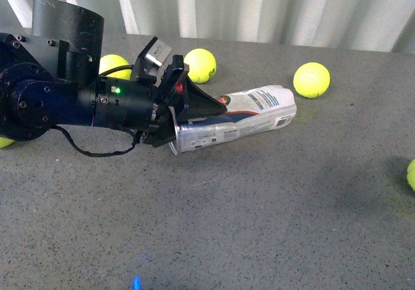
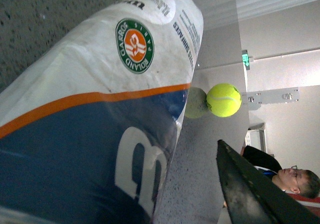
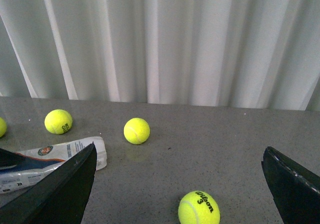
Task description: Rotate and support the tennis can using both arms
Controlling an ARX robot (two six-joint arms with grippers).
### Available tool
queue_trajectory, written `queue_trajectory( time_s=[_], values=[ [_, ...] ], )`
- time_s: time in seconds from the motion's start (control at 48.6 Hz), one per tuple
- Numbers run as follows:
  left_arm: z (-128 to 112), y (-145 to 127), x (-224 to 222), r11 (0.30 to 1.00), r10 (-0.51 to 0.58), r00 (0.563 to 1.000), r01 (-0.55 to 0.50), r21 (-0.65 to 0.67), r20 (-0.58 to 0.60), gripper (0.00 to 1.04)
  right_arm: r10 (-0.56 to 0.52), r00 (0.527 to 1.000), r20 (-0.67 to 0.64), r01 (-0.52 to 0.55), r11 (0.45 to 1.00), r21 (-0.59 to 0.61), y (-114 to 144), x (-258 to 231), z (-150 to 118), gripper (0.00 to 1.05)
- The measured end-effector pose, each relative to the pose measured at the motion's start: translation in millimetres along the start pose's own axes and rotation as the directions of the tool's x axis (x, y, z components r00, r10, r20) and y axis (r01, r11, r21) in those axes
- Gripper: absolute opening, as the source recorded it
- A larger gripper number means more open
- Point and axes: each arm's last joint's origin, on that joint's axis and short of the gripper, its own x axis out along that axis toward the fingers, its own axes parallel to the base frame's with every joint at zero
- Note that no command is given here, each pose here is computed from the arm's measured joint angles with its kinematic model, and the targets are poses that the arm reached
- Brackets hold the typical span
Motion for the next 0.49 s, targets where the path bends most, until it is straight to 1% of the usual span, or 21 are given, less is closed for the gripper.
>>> queue_trajectory(
  time_s=[0.041, 0.103, 0.144, 0.226, 0.267, 0.288, 0.309, 0.453, 0.494],
  values=[
    [-4, -3, 0, 1.000, 0.003, 1.000, -0.003, -0.013, -0.013, 0.41, 0.000, 1.000, 0.000, 0.000, 1.000, 0.000, 0, 0, 0, 0.98],
    [-7, -6, -2, 1.000, 0.011, 1.000, -0.011, -0.026, -0.024, 0.33, 0.000, 1.000, 0.000, 0.000, 1.000, 0.000, 0, 0, 0, 0.98],
    [-9, -11, -4, 0.999, 0.013, 0.999, -0.014, -0.031, -0.032, 0.26, 0.000, 1.000, 0.000, 0.000, 1.000, 0.000, 0, 0, 0, 0.98],
    [-9, -20, -8, 0.999, 0.018, 0.999, -0.019, -0.030, -0.042, 0.15, 0.000, 1.000, 0.000, 0.000, 1.000, 0.000, 0, 0, 0, 0.98],
    [-7, -29, -12, 0.999, 0.022, 0.998, -0.023, -0.026, -0.052, 0.07, 0.000, 1.000, 0.000, 0.000, 1.000, 0.000, 0, 0, 0, 0.98],
    [-7, -30, -12, 0.999, 0.022, 0.998, -0.023, -0.023, -0.053, 0.06, 0.000, 1.000, 0.000, 0.000, 1.000, 0.000, 0, 0, 0, 0.98],
    [-4, -36, -16, 0.999, 0.028, 0.998, -0.029, -0.018, -0.057, 0.03, 0.000, 1.000, 0.000, 0.000, 1.000, 0.000, 0, 0, 0, 0.98],
    [7, -69, -33, 0.995, 0.077, 0.993, -0.071, 0.066, -0.085, 0.04, 0.000, 1.000, 0.000, 0.000, 1.000, 0.000, 0, 0, 0, 0.98],
    [13, -82, -39, 0.990, 0.106, 0.990, -0.096, 0.101, -0.093, 0.04, 0.000, 1.000, 0.000, 0.000, 1.000, 0.000, 0, 0, 0, 0.98]
  ],
)
